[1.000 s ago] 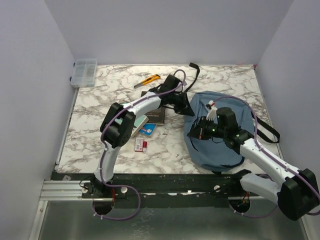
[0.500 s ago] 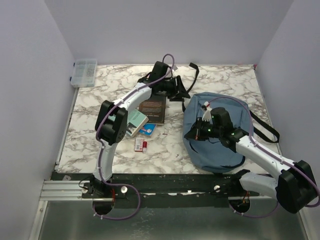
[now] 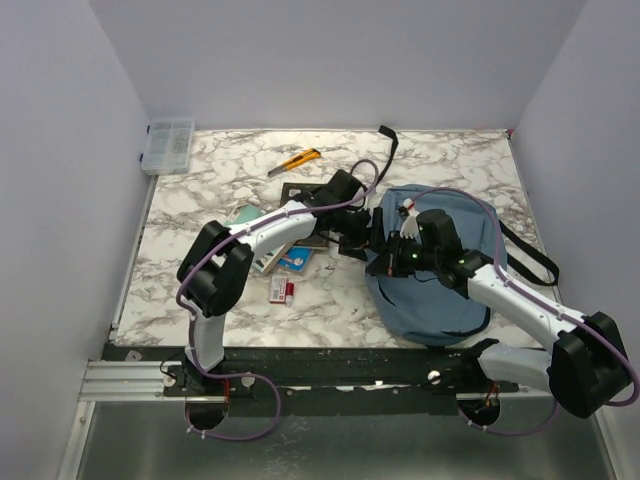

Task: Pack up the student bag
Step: Unzip the student bag at the center of the board.

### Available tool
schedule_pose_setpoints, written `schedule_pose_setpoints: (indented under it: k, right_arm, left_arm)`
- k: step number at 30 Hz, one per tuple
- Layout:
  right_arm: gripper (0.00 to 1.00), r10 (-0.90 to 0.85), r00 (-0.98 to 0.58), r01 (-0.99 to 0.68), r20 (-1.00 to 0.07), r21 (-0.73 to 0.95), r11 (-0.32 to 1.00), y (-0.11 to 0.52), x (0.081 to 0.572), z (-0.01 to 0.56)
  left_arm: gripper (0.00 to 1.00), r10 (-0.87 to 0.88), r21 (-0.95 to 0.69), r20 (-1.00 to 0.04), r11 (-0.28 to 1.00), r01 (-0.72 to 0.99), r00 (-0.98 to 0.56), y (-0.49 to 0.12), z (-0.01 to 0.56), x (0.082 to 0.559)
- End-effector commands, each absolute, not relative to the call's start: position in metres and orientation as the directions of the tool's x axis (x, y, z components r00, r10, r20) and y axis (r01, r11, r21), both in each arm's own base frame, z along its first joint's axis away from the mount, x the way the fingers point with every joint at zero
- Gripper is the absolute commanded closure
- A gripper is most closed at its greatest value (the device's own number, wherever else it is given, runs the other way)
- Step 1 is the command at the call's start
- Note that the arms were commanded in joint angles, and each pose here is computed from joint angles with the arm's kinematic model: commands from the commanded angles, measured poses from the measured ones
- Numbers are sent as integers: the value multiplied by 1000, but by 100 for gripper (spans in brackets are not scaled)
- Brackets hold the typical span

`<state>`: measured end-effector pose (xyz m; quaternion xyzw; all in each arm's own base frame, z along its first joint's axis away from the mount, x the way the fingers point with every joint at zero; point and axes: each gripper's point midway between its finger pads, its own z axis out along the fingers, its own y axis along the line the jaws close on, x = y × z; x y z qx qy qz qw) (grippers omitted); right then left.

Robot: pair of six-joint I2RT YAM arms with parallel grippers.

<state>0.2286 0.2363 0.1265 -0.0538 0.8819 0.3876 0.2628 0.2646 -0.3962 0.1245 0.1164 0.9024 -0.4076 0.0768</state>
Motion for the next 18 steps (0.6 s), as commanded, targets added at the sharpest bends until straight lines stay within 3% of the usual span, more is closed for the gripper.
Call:
schedule_pose_setpoints:
  k: [1,5,9,14,18]
  right_arm:
    - [100,114,-818,-335,-564,627,703,235,238,139]
    - [99,120,-814,-332,-568,626,706,232,236,138]
    - [99,110,-818,-332,-565,619,712,231,234,135]
    - [99,98,-825,-334,-557,619,711,230,229,130]
    - [99,93,-829,-332,-551,619,712,229,219,115]
  left_arm:
    - [31,202,-677,-224,672,301,-954,-404,104,265]
    - [56,203,-631,-223,715,300,-953,-405,89,279]
    - [67,194,-648,-213,705,287,-958,-415,89,287]
    - [92,158,-669,-238,689,280,-958,-418,98,315]
    - [100,95,-715,-258,651,256,-961,-415,118,354]
